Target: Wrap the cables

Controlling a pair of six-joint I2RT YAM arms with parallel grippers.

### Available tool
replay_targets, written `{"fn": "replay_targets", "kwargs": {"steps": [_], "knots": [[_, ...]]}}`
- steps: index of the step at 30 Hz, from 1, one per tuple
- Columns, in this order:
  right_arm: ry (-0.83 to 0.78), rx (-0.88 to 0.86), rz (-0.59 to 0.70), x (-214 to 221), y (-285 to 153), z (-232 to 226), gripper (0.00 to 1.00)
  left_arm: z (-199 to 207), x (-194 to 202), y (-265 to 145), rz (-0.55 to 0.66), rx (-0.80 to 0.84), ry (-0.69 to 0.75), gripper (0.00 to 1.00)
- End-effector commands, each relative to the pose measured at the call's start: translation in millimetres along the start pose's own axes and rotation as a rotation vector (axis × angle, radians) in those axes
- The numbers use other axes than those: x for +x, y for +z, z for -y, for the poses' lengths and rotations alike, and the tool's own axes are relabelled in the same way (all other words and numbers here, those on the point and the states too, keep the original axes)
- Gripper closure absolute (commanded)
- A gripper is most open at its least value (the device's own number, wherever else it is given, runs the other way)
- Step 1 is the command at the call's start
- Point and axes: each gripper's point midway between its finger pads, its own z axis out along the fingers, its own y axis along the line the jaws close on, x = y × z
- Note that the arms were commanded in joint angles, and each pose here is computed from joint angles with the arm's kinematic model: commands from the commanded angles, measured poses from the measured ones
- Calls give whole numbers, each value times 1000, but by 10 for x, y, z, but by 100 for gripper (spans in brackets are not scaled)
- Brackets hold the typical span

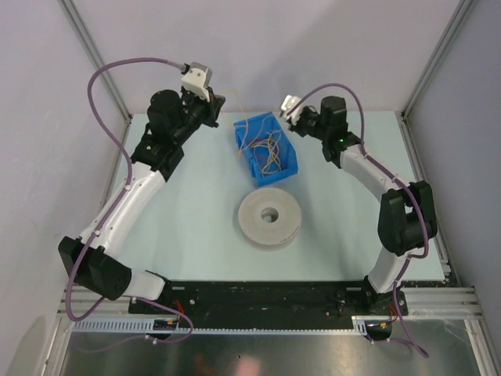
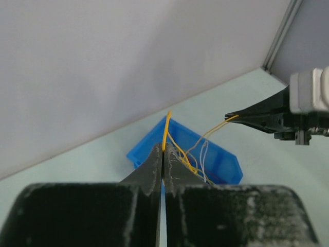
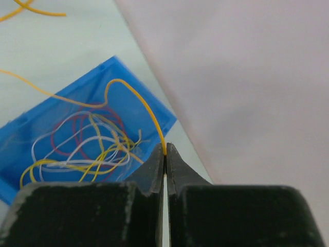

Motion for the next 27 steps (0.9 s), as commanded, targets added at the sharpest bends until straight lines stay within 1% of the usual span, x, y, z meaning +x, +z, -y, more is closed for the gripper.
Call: {"fn": "replay_targets", "kwargs": {"steps": [1, 3, 6, 11, 13, 14, 16, 19, 21, 25, 27], "knots": [[-277, -117, -181, 342, 73, -327, 100, 74, 225, -89, -26, 35, -49, 100], [-329, -76, -233, 510, 99, -242, 100, 117, 457, -91, -76, 52, -77, 100], [-437, 17, -285, 661, 84, 53, 100, 131, 730, -108, -136, 55, -112, 100], [-614, 176, -328, 708, -109, 684, 100, 118, 994, -136, -192, 50, -134, 100], [-656, 200, -346, 754, -207, 851, 100, 97, 1056, -138, -205, 44, -138, 100], [-658, 181, -358, 830, -242, 863, 100, 84, 1087, -135, -212, 41, -140, 100], [-634, 130, -391, 1033, -276, 799, 100, 64, 1138, -121, -223, 39, -148, 100], [-554, 59, -422, 1312, -256, 606, 100, 51, 1214, -86, -241, 43, -153, 100], [-491, 16, -412, 1438, -198, 445, 100, 61, 1233, -72, -245, 53, -157, 100], [-361, -72, -368, 1555, -78, 100, 100, 67, 1261, -76, -252, 63, -160, 100], [-305, -129, -370, 1626, -59, -111, 100, 54, 1269, -83, -253, 62, -159, 100]]}}
